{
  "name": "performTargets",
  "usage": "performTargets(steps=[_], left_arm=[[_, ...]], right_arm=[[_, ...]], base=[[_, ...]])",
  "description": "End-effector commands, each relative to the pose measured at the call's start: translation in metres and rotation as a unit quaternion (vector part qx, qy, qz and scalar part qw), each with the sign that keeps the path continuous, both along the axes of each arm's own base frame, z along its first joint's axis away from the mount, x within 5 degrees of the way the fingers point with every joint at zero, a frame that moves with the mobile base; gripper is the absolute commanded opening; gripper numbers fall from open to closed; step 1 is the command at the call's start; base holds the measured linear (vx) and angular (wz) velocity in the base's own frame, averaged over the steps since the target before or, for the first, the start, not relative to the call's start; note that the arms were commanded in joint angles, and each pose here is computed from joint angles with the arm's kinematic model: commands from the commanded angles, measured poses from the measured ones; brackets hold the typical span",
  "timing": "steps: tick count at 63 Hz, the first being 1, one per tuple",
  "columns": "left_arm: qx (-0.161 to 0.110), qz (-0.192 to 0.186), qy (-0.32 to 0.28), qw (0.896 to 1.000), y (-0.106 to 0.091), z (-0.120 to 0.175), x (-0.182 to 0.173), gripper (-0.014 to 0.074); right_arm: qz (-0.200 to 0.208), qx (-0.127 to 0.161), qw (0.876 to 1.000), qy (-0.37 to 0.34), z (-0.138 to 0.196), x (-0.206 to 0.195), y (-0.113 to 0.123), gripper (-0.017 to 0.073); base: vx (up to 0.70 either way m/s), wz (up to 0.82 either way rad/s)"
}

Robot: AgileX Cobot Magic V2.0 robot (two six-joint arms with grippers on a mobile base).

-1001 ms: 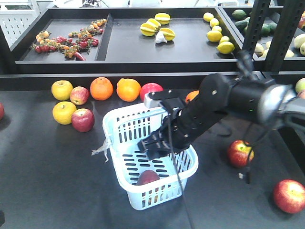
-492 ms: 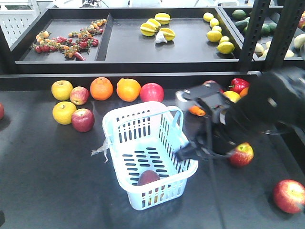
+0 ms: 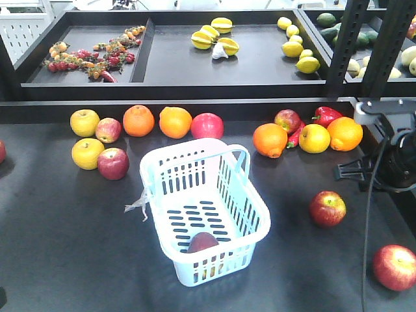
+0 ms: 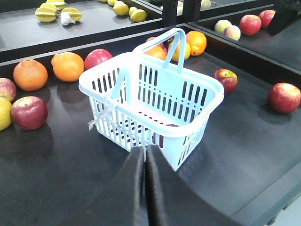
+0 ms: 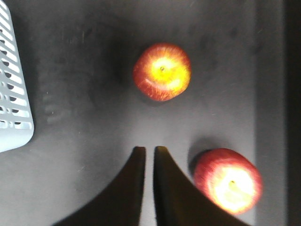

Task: Pick three apples into basket with both arms
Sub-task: 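Open the right gripper to drop the apple into the basket, then reach the right gripper to a second red apple and grasp it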

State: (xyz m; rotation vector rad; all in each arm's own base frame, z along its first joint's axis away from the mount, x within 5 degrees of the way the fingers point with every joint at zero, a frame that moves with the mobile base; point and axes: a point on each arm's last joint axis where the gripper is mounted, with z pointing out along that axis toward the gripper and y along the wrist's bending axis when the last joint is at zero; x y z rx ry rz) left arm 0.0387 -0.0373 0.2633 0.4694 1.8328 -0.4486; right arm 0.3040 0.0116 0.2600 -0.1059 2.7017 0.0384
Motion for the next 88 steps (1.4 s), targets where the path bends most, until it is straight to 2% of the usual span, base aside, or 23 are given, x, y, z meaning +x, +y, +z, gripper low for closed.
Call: performTargets(steps=[1,6,14,18,34,48,58,78,88], left_arm=[[-0.031,0.011,-0.024,0.999,0.0,0.013,0.002,-0.0008],[-0.031,0.011,-0.024,0.999,0.0,0.013,0.002,-0.0008],[-0.031,0.011,-0.024,0.999,0.0,0.013,0.002,-0.0008],[-0.031,0.011,-0.024,0.999,0.0,0.013,0.002,-0.0008],[-0.031,0.011,-0.024,0.999,0.0,0.013,0.002,-0.0008],[-0.031,0.011,-0.024,0.999,0.0,0.013,0.002,-0.0008],[-0.031,0.011,-0.024,0.999,0.0,0.013,0.002,-0.0008],[-0.031,0.011,-0.024,0.999,0.0,0.013,0.002,-0.0008],[-0.031,0.011,-0.024,0.999,0.0,0.013,0.002,-0.0008]], right_arm=[[0.006,0.034,0.999,-0.033,0.007,0.017,-0.011,0.0187],[0.013,0.05,0.998,-0.021,0.002,0.033,-0.014,0.0367],[0.025,0.047,0.999,-0.004,-0.004,0.059,-0.013,0.0645],[0.021,0.05,0.999,0.003,-0.008,0.072,-0.013,0.073],[0.011,0.05,0.998,0.039,-0.032,0.114,-0.016,0.0701],[0.007,0.03,0.996,0.079,-0.06,0.141,-0.021,0.0678],[-0.003,0.017,0.994,0.112,-0.083,0.15,-0.025,0.0673],[-0.007,0.02,0.987,0.159,-0.131,0.156,-0.025,0.0664],[-0.012,0.022,0.986,0.166,-0.139,0.156,-0.025,0.0626]], base=[[0.0,0.0],[0.0,0.0],[0.0,0.0],[0.0,0.0],[0.0,0.0],[0.0,0.0],[0.0,0.0],[0.0,0.0],[0.0,0.0]])
